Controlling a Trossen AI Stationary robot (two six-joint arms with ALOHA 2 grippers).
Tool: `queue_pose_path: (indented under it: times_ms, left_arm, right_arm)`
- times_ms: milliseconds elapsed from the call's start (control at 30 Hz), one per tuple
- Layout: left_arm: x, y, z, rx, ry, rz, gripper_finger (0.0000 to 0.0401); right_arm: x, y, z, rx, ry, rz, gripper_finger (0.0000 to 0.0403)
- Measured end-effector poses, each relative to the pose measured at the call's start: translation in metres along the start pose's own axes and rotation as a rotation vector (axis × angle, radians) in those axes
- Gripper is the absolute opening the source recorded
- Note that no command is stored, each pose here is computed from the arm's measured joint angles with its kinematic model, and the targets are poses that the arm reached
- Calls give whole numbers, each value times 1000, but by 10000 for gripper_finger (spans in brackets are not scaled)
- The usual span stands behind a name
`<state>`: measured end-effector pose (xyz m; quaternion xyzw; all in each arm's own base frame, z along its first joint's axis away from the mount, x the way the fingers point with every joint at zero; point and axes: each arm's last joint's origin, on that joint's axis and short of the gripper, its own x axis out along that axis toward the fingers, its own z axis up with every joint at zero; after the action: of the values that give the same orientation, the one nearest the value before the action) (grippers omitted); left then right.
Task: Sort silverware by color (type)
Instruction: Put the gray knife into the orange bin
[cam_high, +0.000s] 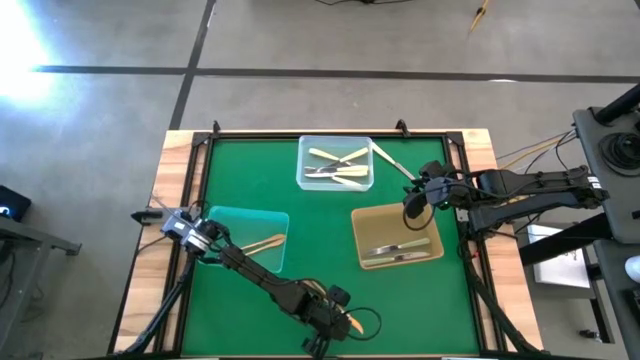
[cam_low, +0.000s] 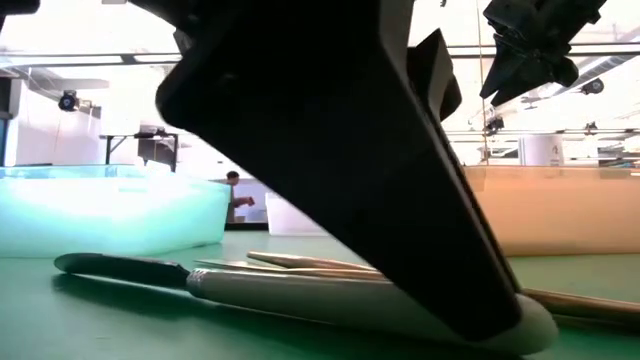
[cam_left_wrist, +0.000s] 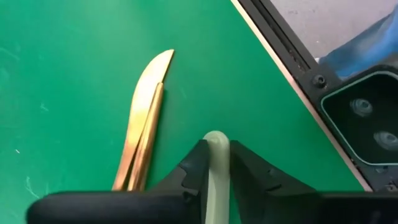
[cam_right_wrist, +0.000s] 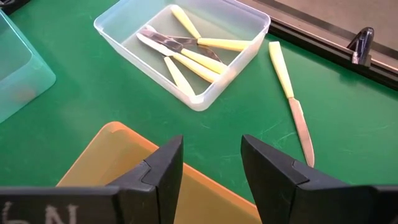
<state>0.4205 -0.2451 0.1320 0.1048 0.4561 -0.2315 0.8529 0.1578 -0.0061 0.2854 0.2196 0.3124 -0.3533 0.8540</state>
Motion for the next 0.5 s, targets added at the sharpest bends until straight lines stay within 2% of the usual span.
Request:
queue_pose_path:
  times_ms: [267, 500]
  left_arm:
    - [-1, 0, 3, -11, -4, -29, 24]
    - [-1, 0, 1, -13, 9, -40, 29]
  right_arm:
    - [0, 0, 0, 0, 0, 0, 153]
    - [0, 0, 0, 0, 0, 0, 153]
